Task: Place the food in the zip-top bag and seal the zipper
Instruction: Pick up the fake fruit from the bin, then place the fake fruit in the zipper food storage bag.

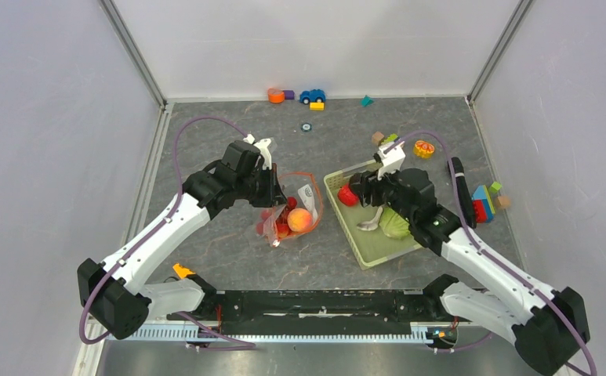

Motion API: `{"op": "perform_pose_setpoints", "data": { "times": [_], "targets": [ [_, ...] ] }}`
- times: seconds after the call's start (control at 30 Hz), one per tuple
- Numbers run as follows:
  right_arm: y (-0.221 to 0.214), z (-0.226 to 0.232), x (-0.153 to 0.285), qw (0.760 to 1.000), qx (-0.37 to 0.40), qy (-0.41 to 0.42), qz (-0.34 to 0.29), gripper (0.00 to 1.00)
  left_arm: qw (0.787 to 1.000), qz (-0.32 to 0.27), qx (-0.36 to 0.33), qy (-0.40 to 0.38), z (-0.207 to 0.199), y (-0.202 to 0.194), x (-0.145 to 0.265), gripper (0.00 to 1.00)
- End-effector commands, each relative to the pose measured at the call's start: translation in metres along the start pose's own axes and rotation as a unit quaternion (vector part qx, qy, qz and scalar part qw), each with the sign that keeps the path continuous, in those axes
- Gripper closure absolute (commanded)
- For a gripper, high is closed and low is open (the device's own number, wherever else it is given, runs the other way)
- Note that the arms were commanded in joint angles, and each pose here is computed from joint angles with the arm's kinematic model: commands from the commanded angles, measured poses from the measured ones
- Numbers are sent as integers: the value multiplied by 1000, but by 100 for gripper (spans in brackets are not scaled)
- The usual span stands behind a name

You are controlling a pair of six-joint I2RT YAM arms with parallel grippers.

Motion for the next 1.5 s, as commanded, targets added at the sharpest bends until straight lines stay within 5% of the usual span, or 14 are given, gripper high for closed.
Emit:
{"op": "perform_pose_setpoints", "data": {
  "times": [0.0,0.23,0.6,1.1,1.47],
  "targets": [
    [48,39,18,983,23,134,-124,66,1000,-16,-11,-14,-4,7,1,98],
    [65,80,43,942,50,278,-182,65,1000,-17,-11,-15,-4,7,2,98],
    [59,123,41,904,65,385,-174,65,1000,-16,-11,-15,-4,7,1,98],
    [43,159,-3,923,102,351,-121,60,1000,-17,-11,-17,-5,7,3,98],
    [35,157,-23,944,125,292,-88,32,1000,-18,-13,-17,-4,7,3,98]
  ]
}}
Point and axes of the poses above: each gripper's point midway between its finger pads, its own x axis back along the fingers, its own z axis along the line the jaws close on, y = z × x, the point moved 3 cm from there along x, back along the fingers, and after that the axes turned 5 degrees about -x, right-handed, at the moved point
